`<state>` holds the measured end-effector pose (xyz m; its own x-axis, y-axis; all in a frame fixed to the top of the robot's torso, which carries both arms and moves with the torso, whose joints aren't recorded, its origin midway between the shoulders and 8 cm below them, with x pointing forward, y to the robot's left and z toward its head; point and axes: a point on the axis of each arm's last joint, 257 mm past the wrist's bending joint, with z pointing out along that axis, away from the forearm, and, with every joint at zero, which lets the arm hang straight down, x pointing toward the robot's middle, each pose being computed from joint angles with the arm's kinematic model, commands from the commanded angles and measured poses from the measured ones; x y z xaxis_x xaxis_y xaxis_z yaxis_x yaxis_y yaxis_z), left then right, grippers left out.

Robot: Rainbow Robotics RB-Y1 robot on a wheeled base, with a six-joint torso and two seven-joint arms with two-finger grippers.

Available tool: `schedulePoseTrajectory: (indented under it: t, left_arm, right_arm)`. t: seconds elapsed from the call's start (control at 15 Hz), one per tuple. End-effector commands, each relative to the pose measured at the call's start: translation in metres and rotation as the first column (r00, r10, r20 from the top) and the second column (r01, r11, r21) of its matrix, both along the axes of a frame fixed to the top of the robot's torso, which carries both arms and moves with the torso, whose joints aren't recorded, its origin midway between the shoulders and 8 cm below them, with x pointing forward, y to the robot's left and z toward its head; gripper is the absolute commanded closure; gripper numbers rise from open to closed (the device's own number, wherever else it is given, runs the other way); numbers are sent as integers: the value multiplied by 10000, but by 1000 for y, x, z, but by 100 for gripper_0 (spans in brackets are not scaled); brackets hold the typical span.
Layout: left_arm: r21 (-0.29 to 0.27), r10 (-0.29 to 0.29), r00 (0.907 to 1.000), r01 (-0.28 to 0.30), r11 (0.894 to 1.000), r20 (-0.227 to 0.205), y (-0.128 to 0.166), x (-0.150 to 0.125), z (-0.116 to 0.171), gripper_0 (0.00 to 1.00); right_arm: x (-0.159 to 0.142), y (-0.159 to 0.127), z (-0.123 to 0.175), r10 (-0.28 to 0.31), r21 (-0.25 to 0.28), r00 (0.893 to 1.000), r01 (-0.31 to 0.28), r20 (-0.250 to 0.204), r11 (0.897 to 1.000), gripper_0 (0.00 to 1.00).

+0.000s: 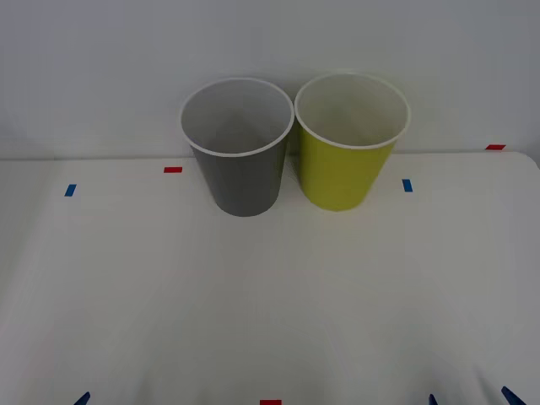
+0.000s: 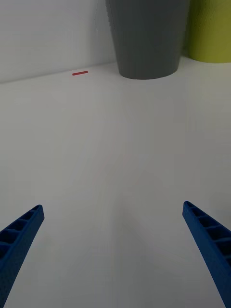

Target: Put cans in the gray bin and PET bottles in the light green bin.

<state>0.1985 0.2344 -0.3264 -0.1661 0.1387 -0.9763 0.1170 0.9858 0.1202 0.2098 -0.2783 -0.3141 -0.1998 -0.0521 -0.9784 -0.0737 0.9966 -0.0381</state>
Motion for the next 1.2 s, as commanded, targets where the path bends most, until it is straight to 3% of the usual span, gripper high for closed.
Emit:
schedulePoseTrajectory:
  t: [0.07, 1.2]
  left_arm:
    - [0, 0, 10000, 0, 10000, 0, 0, 0, 0, 0]
    - [0, 0, 10000, 0, 10000, 0, 0, 0, 0, 0]
  right_arm:
    - [0, 0, 0, -1, 1, 10000, 1, -1, 10000, 0]
    - [0, 0, 0, -1, 1, 10000, 1, -1, 10000, 0]
